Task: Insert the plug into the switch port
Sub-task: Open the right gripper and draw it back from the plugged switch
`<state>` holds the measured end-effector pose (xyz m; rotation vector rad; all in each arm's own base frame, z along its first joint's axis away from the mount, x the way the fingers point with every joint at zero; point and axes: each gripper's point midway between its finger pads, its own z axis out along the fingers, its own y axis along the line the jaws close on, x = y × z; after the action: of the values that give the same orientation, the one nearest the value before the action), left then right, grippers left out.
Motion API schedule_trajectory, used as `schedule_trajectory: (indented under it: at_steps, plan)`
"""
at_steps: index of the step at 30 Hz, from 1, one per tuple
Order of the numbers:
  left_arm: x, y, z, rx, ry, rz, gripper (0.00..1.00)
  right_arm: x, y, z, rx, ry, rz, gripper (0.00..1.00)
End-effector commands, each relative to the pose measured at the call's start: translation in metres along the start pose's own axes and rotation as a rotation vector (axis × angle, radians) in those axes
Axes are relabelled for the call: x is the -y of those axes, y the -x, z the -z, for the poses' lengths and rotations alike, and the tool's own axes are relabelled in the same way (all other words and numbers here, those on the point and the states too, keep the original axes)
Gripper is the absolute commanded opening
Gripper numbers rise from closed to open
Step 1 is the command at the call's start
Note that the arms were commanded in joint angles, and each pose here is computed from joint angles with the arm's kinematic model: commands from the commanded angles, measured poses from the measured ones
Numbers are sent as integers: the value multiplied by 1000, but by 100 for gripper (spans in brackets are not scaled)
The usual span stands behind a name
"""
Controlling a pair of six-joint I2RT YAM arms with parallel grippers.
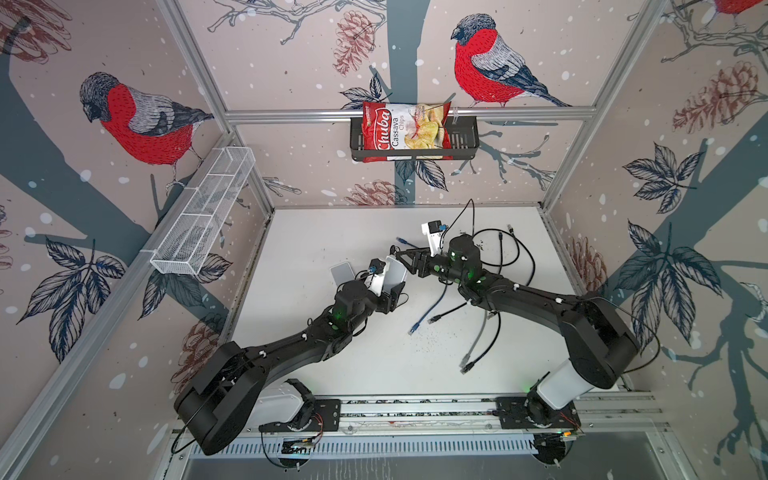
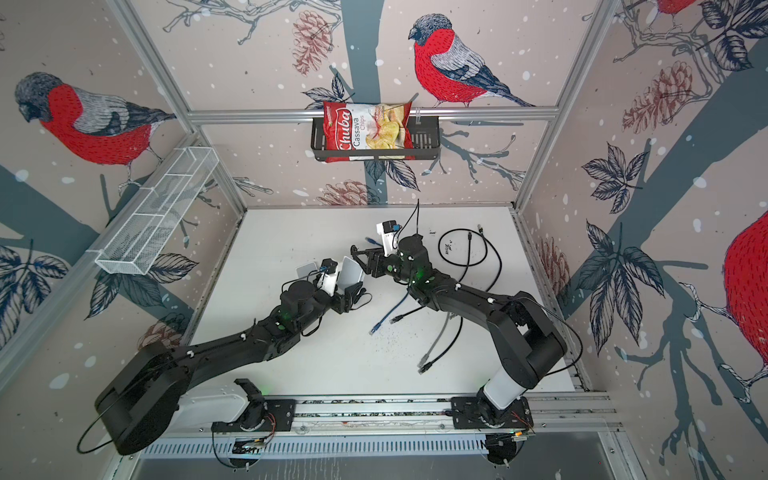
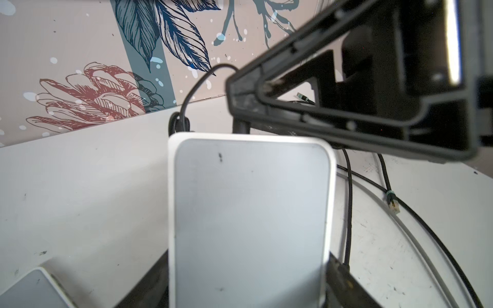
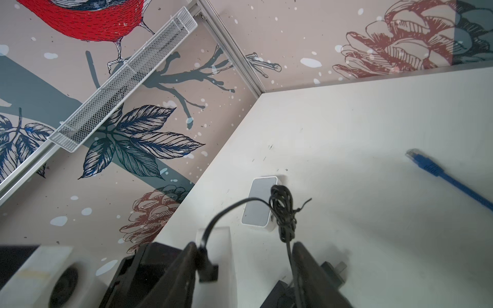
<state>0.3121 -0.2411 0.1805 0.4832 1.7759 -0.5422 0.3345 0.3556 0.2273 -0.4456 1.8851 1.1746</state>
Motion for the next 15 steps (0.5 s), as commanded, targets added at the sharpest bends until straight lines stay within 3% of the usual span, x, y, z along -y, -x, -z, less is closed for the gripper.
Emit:
schedule_trajectory:
  at_steps: [1,6,15]
  plan:
    - [-6,20,-5,35,9,38,17,8,12,12,21,-44,17,64]
    - [-14,34,-18,18,22,38,17,34,22,38,73,-183,32,70]
    - [1,68,-55,22,-72,3,17,73,-28,52,-24,-376,53,69]
